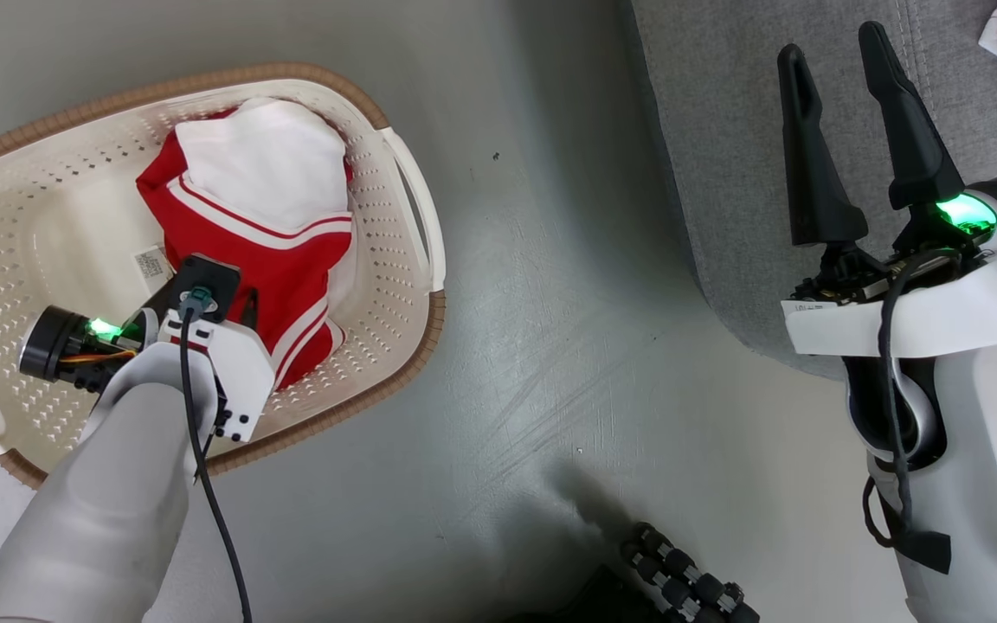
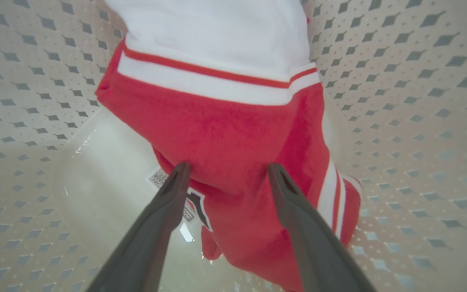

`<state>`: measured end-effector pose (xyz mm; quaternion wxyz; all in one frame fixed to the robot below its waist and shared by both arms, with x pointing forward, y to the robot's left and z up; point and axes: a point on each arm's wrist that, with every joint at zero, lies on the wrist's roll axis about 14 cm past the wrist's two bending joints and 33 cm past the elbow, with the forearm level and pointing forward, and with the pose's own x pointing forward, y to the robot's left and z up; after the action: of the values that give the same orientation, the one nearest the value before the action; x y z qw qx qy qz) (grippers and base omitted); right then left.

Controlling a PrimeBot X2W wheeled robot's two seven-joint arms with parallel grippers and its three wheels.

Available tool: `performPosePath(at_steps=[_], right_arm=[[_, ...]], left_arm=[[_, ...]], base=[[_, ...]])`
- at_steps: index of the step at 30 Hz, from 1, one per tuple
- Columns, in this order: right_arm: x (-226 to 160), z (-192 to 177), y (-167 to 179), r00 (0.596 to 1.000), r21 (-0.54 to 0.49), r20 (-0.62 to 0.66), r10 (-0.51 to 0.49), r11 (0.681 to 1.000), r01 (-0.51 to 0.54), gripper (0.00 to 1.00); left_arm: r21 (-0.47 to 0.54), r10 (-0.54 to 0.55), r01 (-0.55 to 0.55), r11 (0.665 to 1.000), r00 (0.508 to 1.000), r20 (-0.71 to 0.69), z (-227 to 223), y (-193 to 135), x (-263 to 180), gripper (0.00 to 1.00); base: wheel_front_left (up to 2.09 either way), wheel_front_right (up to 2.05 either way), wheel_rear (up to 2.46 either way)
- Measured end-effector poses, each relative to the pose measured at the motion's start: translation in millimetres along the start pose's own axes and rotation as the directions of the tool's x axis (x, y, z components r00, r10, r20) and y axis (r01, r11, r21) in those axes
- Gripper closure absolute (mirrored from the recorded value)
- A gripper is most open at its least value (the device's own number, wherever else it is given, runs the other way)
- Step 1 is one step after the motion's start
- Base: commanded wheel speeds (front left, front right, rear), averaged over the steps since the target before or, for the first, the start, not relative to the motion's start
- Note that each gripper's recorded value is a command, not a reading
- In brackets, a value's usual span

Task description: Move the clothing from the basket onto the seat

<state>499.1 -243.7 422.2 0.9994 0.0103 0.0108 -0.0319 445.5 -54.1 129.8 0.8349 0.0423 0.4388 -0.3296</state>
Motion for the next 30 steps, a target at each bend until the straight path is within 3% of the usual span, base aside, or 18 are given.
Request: performPosePath(at_steps=[12, 16, 17, 19, 20, 23, 30], right_arm=[[6.9, -8.8, 1.5, 1.0, -0.003, -0.009, 0.008, 1.0, -0.008, 0.0], [7.7, -9.7, 3.1, 1.0, 0.001, -0.009, 0.012, 1.0, -0.012, 0.0], [7.9, -9.9, 3.7, 1.0, 0.002, -0.009, 0.014, 1.0, -0.014, 0.0], [8.2, -10.0, 4.5, 1.0, 0.004, -0.009, 0.016, 1.0, -0.016, 0.0], [8.3, -10.0, 4.8, 1.0, 0.005, -0.008, 0.016, 1.0, -0.016, 0.0], [8.4, -9.6, 5.2, 1.0, 0.006, -0.007, 0.017, 1.0, -0.017, 0.0], [12.1, -1.6, 3.9, 1.0, 0.014, 0.016, 0.014, 1.0, -0.014, 0.0]], left_arm=[[-0.029, 0.089, -0.091, 0.995, 0.994, -0.07, -17.4, 20.6, 9.9, 0.0], [-0.068, 0.076, -0.082, 0.994, 0.994, -0.081, -19.1, 14.0, 9.6, 0.0], [-0.078, 0.068, -0.074, 0.994, 0.994, -0.082, -18.5, 10.0, 9.6, 0.09], [-0.098, 0.034, -0.042, 0.994, 0.996, -0.078, -16.6, 0.5, 9.9, 0.55], [-0.118, 0.022, -0.031, 0.993, 0.997, -0.075, -15.0, -3.7, 10.0, 0.61], [-0.145, -0.014, 0.007, 0.989, 0.999, -0.046, -7.6, -14.3, 10.3, 1.0], [-0.118, -0.061, 0.067, 0.991, 0.997, 0.055, 22.4, -21.7, 9.8, 1.0]], base=[[0.0, 0.0, 0.0], [0.0, 0.0, 0.0], [0.0, 0.0, 0.0], [0.0, 0.0, 0.0], [0.0, 0.0, 0.0], [0.0, 0.0, 0.0], [0.0, 0.0, 0.0]])
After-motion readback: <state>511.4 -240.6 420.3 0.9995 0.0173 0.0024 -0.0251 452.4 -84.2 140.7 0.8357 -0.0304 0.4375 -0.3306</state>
